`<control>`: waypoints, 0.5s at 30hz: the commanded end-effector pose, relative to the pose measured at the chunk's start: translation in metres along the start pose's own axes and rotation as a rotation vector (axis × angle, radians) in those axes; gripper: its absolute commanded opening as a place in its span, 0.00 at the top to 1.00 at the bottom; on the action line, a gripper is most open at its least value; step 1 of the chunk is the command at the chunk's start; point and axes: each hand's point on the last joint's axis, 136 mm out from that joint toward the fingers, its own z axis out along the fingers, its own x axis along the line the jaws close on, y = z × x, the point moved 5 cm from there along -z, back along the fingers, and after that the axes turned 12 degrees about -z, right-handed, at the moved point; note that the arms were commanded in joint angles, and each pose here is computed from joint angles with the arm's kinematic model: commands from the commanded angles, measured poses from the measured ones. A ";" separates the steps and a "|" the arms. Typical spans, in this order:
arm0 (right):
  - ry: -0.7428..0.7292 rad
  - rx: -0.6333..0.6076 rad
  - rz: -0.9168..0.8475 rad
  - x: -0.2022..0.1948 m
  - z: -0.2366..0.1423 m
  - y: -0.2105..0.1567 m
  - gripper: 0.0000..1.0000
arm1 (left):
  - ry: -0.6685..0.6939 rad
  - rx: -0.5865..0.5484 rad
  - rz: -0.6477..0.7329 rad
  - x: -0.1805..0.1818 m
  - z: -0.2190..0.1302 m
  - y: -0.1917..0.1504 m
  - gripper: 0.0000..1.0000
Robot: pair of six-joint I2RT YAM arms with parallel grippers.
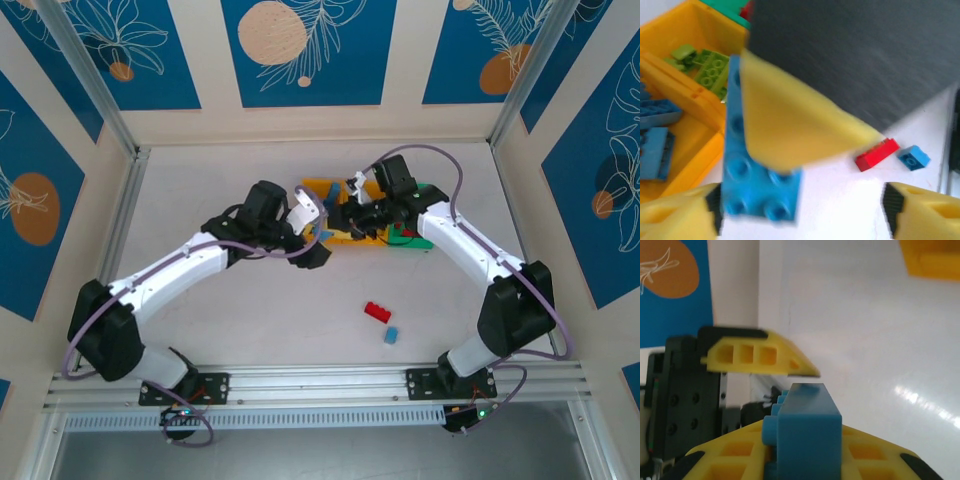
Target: Sort the legos into containers by color
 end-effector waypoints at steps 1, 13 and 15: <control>-0.304 -0.121 -0.017 -0.023 0.004 0.030 0.79 | 0.143 -0.123 -0.020 0.008 -0.029 0.010 0.11; -0.610 -0.085 -0.064 -0.081 0.070 0.090 0.47 | 0.407 -0.245 -0.267 0.033 -0.072 -0.029 0.10; -0.597 -0.096 -0.068 -0.073 0.067 0.093 0.40 | 0.370 -0.251 -0.249 0.029 -0.071 -0.032 0.11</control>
